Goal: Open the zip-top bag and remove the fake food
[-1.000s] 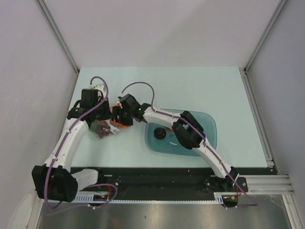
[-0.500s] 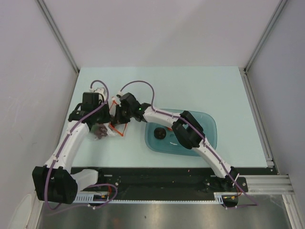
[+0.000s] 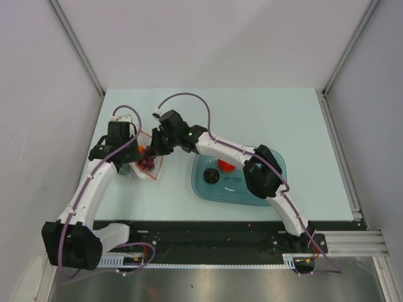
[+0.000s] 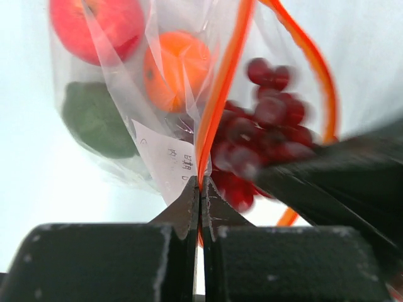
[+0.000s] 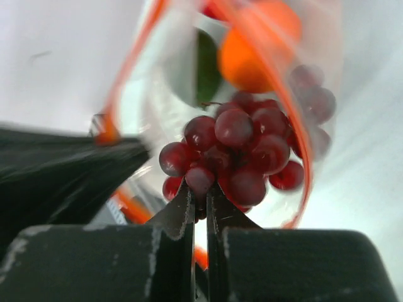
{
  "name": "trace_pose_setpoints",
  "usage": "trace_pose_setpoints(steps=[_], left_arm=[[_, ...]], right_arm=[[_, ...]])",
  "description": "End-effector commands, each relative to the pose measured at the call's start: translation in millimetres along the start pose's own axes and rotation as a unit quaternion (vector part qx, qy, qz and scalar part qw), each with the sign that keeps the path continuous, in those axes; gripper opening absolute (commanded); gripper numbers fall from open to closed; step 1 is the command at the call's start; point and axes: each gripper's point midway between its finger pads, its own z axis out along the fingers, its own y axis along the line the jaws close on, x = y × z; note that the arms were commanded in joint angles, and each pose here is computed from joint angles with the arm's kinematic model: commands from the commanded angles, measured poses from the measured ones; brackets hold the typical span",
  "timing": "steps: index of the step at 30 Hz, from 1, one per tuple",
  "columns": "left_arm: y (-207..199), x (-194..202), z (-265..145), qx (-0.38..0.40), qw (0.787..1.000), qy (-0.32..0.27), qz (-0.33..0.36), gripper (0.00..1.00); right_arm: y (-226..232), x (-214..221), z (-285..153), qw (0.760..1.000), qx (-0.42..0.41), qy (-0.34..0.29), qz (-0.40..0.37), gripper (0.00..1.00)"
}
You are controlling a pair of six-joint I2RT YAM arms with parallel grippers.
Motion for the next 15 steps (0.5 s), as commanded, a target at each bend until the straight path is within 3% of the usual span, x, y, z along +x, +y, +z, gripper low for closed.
trace_pose_setpoints(steps=[1, 9, 15], left_arm=[[8, -22, -9, -0.023, 0.999, -0.033, -0.016, 0.0], [20, -14, -9, -0.045, 0.998, -0.029, -0.019, 0.0], [25, -10, -10, -0.05, 0.998, -0.031, -0.019, 0.0]], right_arm=[[56, -40, -61, 0.997, -0.038, -0.053, -0.047, 0.0], [81, -62, -111, 0.993, -0.04, -0.093, -0.055, 0.0], [70, -77, -170, 0.99, 0.006, -0.131, -0.045, 0.0]])
